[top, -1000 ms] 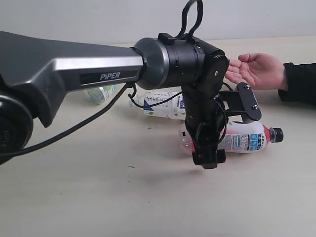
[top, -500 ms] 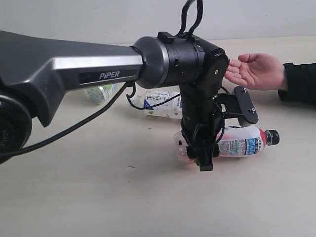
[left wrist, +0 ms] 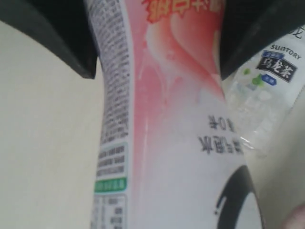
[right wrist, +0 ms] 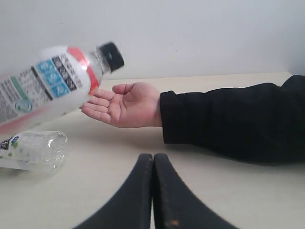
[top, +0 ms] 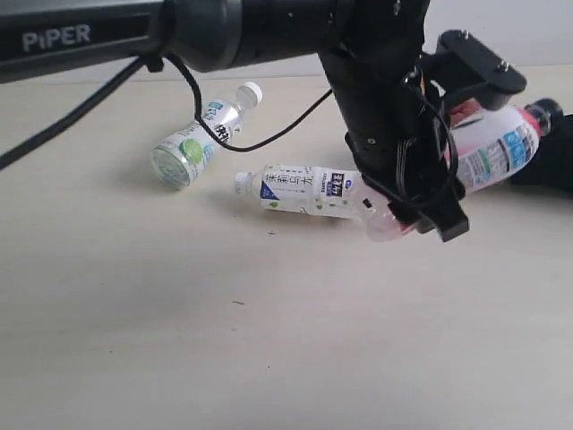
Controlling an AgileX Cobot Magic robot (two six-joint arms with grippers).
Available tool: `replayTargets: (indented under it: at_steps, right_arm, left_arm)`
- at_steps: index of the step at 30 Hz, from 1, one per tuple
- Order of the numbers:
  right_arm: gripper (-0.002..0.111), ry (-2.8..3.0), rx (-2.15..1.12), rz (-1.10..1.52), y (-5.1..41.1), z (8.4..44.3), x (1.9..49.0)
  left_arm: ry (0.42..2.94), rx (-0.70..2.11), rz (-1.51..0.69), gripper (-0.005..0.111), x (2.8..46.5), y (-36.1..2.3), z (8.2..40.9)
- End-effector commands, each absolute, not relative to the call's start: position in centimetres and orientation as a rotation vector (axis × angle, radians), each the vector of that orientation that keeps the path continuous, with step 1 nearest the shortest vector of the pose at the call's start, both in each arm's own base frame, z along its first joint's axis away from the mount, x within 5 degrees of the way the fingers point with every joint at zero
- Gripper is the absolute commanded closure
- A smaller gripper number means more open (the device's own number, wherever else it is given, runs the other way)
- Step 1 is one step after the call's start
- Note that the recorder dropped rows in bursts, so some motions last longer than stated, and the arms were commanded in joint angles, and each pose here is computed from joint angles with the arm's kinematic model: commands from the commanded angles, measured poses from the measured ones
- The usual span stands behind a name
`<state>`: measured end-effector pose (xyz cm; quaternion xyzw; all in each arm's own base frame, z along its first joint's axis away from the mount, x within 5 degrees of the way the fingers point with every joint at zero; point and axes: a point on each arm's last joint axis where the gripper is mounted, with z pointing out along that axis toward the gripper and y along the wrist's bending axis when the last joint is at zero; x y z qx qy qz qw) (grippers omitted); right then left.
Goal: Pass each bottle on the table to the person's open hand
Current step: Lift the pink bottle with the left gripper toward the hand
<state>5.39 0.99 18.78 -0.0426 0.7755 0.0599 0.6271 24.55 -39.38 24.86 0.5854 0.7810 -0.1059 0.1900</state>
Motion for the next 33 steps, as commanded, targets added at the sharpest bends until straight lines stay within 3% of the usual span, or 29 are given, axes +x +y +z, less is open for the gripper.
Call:
replayTargets:
  at_steps: [1,7,19,29,33]
  right_arm:
    - [0.108,1.769,-0.092,0.130,0.9,18.7,5.4]
    - [0.108,1.769,-0.092,0.130,0.9,18.7,5.4]
    - [0.108,1.769,-0.092,0.130,0.9,18.7,5.4]
    - [0.108,1.769,-0.092,0.130,0.9,18.7,5.4]
    - [0.108,1.769,-0.090,0.132,0.9,18.7,5.4]
  left_arm:
    - [2.174,1.420,-0.415,0.107,24.3,-39.3,28.3]
    - [2.267,1.112,-0.555,0.107,24.4,-39.4,30.0]
    - [2.259,0.886,-0.693,0.107,25.1,-39.9,30.8]
    - [2.213,0.394,-1.156,0.107,28.3,-39.3,34.2]
    - [2.115,0.313,-1.214,0.107,29.2,-39.1,35.6]
